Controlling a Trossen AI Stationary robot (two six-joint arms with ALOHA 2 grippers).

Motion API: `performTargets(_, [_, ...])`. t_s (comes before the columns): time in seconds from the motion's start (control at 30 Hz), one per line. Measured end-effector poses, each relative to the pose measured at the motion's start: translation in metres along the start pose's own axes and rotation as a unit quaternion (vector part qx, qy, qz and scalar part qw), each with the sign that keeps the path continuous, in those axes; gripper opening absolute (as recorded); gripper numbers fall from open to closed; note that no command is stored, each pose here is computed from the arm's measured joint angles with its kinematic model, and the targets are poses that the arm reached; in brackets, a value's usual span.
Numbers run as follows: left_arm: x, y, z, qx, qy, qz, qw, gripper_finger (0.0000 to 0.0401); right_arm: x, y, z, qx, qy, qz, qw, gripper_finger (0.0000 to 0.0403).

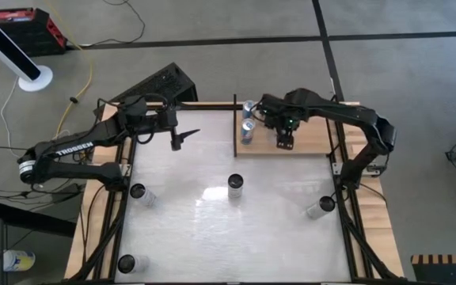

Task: Place canned beverage on shelf
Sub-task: Put the red-silver soda can on the shelf aligned with the other red-silver soda can

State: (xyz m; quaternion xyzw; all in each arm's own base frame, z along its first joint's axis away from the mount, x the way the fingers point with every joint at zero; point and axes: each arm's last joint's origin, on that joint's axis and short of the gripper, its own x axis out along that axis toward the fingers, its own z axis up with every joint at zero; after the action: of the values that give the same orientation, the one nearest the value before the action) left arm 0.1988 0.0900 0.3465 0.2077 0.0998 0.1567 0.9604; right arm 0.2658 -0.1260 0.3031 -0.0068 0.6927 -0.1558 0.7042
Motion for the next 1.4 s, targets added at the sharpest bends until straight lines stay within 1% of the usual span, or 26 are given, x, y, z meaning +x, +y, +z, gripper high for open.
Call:
performTargets(0.2, [0.000, 0.000, -0.001, -0.008, 0.003, -0.002, 1.000, 0.0345, 0.024, -0.004, 0.011, -0.013, 0.046, 0.007, 0.999, 0.0338])
performTargets(0.33, [0.000, -0.001, -0.001, -0.009, 0.006, -0.003, 1.000, 0.0345, 0.030, -0.004, 0.015, -0.021, 0.058, 0.009, 0.998, 0.0338])
performTargets(0.47, [0.000, -0.001, -0.001, -0.009, 0.006, -0.003, 1.000, 0.0345, 0.029, -0.001, 0.016, -0.028, 0.061, 0.009, 0.998, 0.0338])
performTargets(0.53, [0.000, -0.001, -0.001, -0.009, 0.006, -0.003, 1.000, 0.0345, 0.027, -0.001, 0.016, -0.021, 0.064, 0.012, 0.998, 0.0341])
performTargets(0.7, [0.000, -0.001, -0.001, -0.008, 0.006, -0.003, 1.000, 0.0345, 0.022, -0.001, 0.017, 0.002, 0.063, 0.017, 0.998, 0.0370])
performTargets(0.87, [0.000, -0.001, -0.001, -0.006, 0.006, -0.003, 1.000, 0.0345, 0.020, 0.003, 0.016, -0.002, 0.069, 0.014, 0.997, 0.0395])
performTargets(1.1, [0.000, -0.001, -0.001, -0.006, 0.006, -0.003, 1.000, 0.0345, 0.018, 0.009, 0.014, -0.011, 0.089, -0.009, 0.996, 0.0396])
performTargets(1.3, [0.000, 0.000, 0.000, -0.005, 0.004, 0.002, 1.000, 0.0345, 0.016, 0.010, 0.006, 0.003, 0.126, -0.006, 0.992, 0.0395])
performTargets(1.4, [0.000, 0.000, -0.001, -0.005, 0.004, 0.003, 1.000, 0.0345, 0.014, 0.010, 0.005, 0.016, 0.124, -0.008, 0.992, 0.0391])
